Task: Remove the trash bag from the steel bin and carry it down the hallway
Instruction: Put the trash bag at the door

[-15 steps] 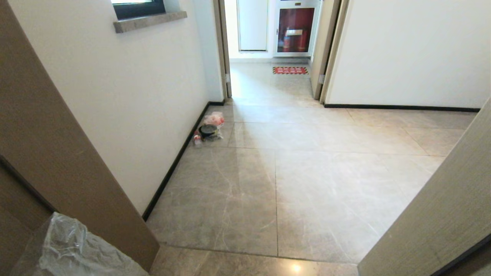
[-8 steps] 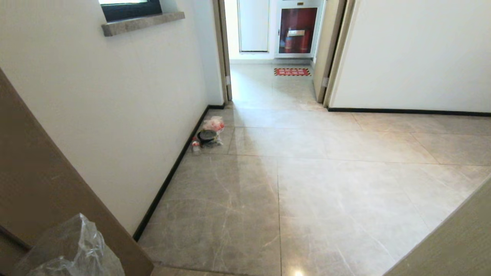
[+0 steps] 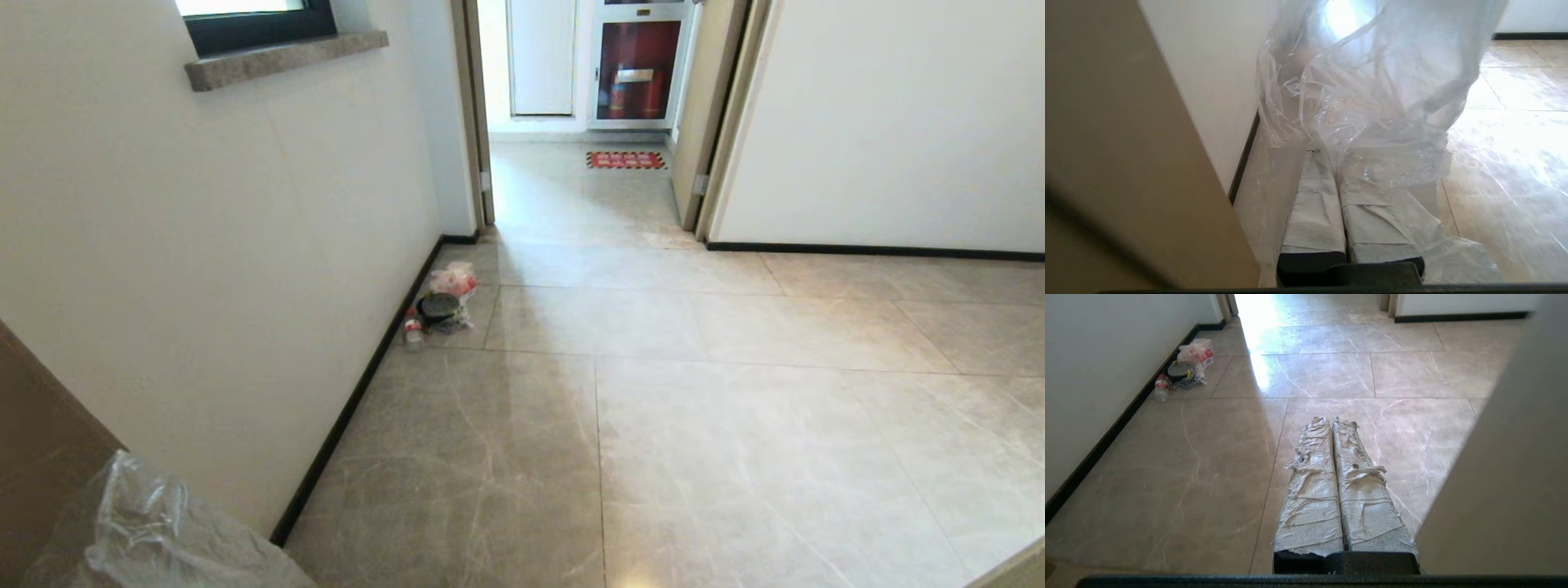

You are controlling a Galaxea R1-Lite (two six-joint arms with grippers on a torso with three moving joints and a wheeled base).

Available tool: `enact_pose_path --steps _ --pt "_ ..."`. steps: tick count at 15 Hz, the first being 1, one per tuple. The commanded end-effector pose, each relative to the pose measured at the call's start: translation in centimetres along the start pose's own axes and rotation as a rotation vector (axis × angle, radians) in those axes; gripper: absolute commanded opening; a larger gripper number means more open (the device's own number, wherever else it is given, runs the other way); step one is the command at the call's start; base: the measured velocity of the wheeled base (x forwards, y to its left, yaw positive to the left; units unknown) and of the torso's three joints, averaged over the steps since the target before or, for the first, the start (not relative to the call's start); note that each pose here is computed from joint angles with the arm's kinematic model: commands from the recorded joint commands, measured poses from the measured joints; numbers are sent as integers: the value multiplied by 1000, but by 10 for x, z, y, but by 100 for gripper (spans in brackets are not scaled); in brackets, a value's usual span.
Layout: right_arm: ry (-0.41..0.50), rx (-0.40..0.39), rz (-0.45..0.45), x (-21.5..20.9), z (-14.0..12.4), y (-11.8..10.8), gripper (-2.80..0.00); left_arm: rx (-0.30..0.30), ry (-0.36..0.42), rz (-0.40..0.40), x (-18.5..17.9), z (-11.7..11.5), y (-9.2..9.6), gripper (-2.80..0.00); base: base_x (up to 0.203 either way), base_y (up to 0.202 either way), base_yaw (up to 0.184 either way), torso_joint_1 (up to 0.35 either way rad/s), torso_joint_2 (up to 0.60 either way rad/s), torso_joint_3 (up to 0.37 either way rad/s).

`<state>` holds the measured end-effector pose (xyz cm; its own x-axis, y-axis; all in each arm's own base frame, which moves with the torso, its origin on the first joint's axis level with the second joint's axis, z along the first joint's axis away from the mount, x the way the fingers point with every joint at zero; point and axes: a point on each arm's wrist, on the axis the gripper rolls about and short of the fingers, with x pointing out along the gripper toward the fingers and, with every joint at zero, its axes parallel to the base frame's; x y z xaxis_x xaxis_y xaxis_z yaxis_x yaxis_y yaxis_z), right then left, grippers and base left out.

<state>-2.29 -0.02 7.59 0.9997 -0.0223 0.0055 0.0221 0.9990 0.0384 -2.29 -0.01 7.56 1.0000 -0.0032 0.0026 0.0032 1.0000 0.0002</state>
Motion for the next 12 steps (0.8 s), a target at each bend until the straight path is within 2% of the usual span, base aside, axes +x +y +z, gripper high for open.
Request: enact_pose_path --steps 1,12 --pt "1 0 1 0 0 0 -280 0 3 0 0 0 0 -280 194 0 -1 2 2 2" --pt "1 0 -1 0 0 0 -280 0 3 0 0 0 0 -280 193 0 1 2 3 2"
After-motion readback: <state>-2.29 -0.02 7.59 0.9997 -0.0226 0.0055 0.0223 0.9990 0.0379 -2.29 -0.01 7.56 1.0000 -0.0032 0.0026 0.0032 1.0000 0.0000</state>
